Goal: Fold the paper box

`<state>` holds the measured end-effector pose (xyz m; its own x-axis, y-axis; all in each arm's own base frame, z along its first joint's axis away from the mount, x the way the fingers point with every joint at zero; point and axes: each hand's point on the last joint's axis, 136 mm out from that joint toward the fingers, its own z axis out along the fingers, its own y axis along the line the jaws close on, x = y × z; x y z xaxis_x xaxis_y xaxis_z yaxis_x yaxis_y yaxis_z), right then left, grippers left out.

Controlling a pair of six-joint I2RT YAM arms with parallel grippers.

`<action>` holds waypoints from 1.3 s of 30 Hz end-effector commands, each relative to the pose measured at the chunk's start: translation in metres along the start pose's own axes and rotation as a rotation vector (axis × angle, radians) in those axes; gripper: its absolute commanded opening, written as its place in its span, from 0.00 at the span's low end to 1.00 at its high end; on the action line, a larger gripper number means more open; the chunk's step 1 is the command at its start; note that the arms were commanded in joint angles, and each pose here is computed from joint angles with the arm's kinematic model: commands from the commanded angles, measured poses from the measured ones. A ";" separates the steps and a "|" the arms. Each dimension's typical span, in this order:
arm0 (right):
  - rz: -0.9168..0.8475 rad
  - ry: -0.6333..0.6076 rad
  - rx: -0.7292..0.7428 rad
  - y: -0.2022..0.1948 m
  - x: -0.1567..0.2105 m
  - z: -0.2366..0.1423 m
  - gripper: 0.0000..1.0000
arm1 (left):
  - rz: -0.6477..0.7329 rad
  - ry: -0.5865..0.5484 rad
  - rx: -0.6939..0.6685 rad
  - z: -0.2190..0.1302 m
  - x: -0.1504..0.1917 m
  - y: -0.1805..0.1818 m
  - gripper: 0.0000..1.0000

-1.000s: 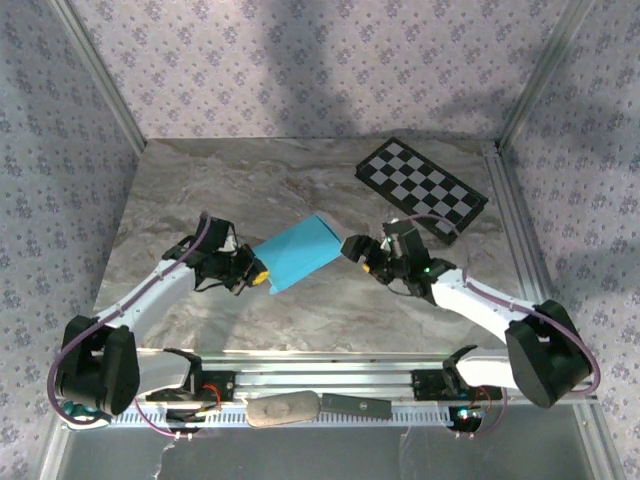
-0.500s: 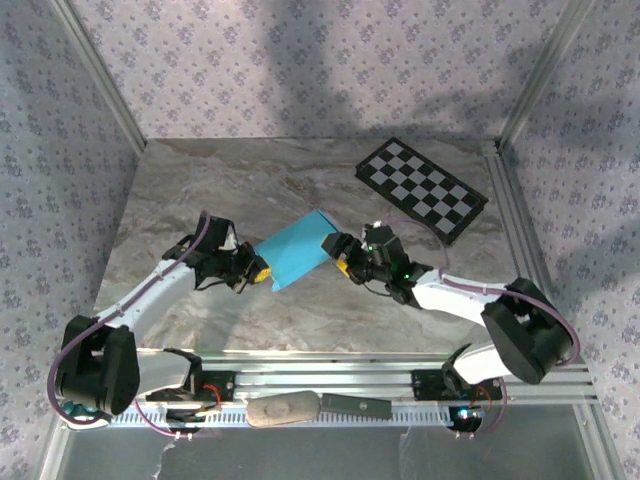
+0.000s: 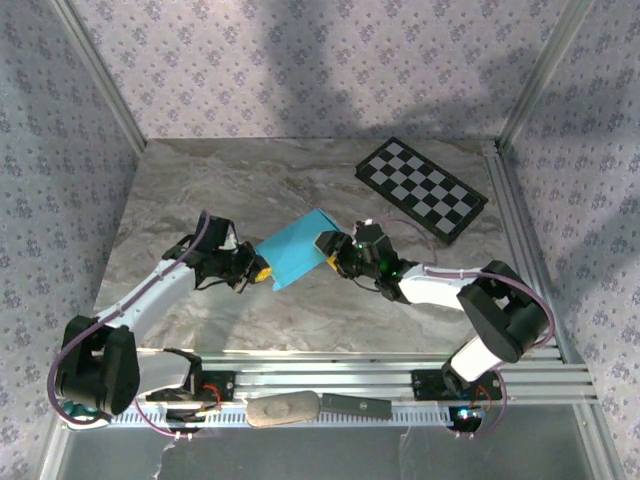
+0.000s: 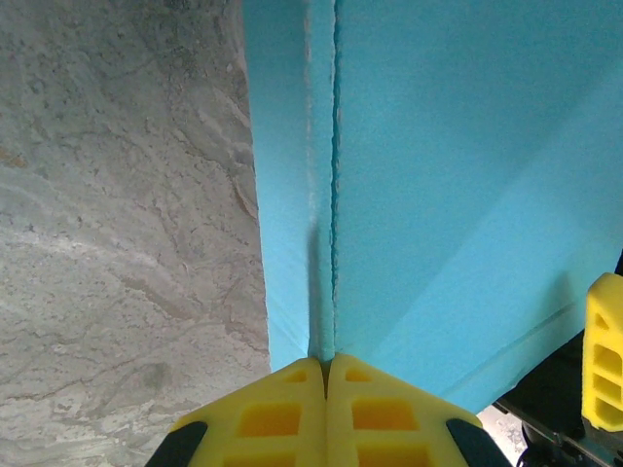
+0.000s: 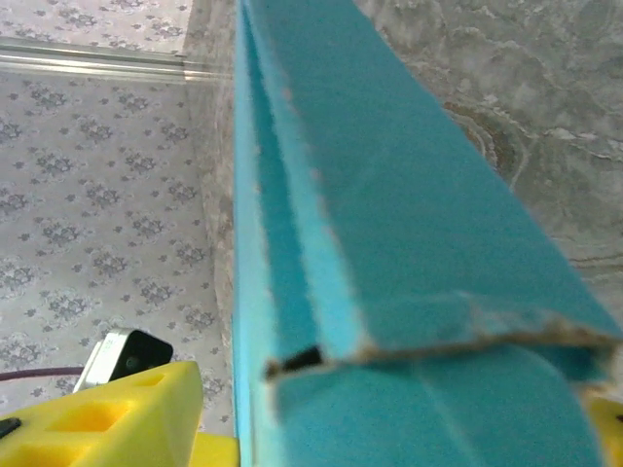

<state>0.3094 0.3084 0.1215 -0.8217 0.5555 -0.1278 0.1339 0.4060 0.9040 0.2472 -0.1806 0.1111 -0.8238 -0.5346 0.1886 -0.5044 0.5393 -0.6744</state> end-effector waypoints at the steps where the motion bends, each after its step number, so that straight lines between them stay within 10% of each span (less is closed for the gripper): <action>1: 0.031 -0.050 -0.047 0.017 -0.009 0.004 0.59 | -0.020 0.019 0.043 -0.004 0.003 -0.010 0.00; 7: 0.072 -0.093 0.003 0.012 -0.012 -0.003 0.32 | -0.018 0.024 0.061 -0.005 0.003 -0.013 0.00; 10: 0.080 -0.105 0.093 0.006 -0.015 -0.012 0.19 | 0.013 -0.028 0.096 -0.018 -0.002 -0.022 0.25; 14: 0.084 -0.129 0.249 -0.001 -0.024 -0.033 0.18 | 0.227 -0.264 0.016 -0.071 -0.015 -0.032 0.42; 22: 0.084 -0.103 0.423 0.000 -0.044 -0.059 0.19 | 1.283 -0.551 -0.185 -0.078 0.051 -0.087 0.64; 30: 0.135 -0.062 0.481 -0.017 -0.045 -0.061 0.18 | 1.606 -0.615 -0.466 -0.012 0.079 -0.090 0.65; 39: 0.198 -0.049 0.537 -0.033 -0.043 -0.074 0.22 | 1.738 -0.592 -0.387 0.012 0.097 -0.079 0.82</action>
<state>0.3091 0.2269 0.1341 -0.7374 0.6743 -0.0411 0.5080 0.5936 0.6242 0.2079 -0.2795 0.1613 -0.3489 0.6236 -0.6995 0.5967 0.7234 0.3473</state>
